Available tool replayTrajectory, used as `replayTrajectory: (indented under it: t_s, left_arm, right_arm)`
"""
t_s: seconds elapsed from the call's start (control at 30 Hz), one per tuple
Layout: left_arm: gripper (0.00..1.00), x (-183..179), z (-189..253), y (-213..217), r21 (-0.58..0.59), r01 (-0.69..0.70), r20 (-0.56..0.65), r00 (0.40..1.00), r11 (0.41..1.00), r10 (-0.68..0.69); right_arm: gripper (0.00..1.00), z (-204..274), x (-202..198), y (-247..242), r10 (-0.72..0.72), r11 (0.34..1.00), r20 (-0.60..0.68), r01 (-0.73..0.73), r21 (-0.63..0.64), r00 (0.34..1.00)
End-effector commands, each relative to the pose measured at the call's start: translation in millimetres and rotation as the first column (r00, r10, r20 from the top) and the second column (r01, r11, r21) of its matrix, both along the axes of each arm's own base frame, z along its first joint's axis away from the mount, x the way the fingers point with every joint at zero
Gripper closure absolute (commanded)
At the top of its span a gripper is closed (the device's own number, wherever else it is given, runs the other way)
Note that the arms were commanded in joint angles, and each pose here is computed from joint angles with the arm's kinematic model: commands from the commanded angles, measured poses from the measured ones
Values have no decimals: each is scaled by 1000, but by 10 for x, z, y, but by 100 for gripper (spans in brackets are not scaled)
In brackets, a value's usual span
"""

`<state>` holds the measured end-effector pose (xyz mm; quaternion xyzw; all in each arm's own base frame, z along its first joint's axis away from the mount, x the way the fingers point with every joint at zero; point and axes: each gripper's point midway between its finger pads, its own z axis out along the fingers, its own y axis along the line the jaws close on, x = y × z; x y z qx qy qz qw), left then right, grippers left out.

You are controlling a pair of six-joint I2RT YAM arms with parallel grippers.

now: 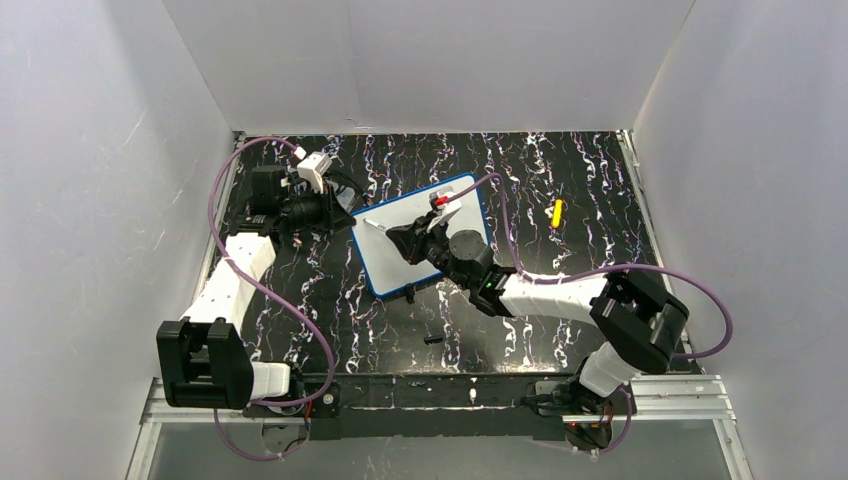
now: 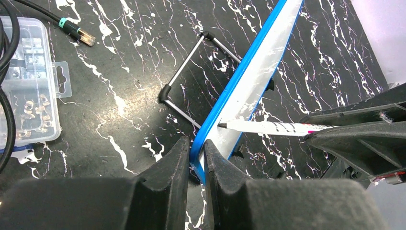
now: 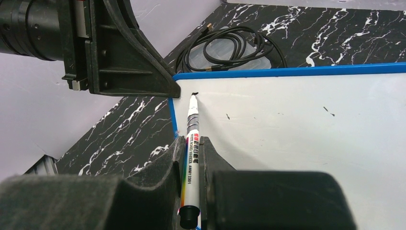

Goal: Write a sentence on the whiteboard

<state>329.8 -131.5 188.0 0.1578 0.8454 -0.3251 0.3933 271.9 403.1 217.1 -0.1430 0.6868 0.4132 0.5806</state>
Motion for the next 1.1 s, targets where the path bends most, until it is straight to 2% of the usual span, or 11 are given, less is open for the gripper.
replayTrajectory:
  t_s: [0.0, 0.37, 1.07]
  left_arm:
    - [100, -138, 0, -16, -5, 24, -8, 1000, 1000, -24]
    - [100, -136, 19, -13, -5, 22, -1, 1000, 1000, -22]
    - [100, -141, 42, -2, 1, 17, 11, 1000, 1000, -17]
  right_arm:
    - [99, 210, 76, 73, -21, 999, 53, 20, 35, 998]
    - [99, -15, -31, 50, -2, 1000, 22, 2, -20, 1000]
    - [99, -159, -37, -259, -102, 992, 13, 103, -73, 995]
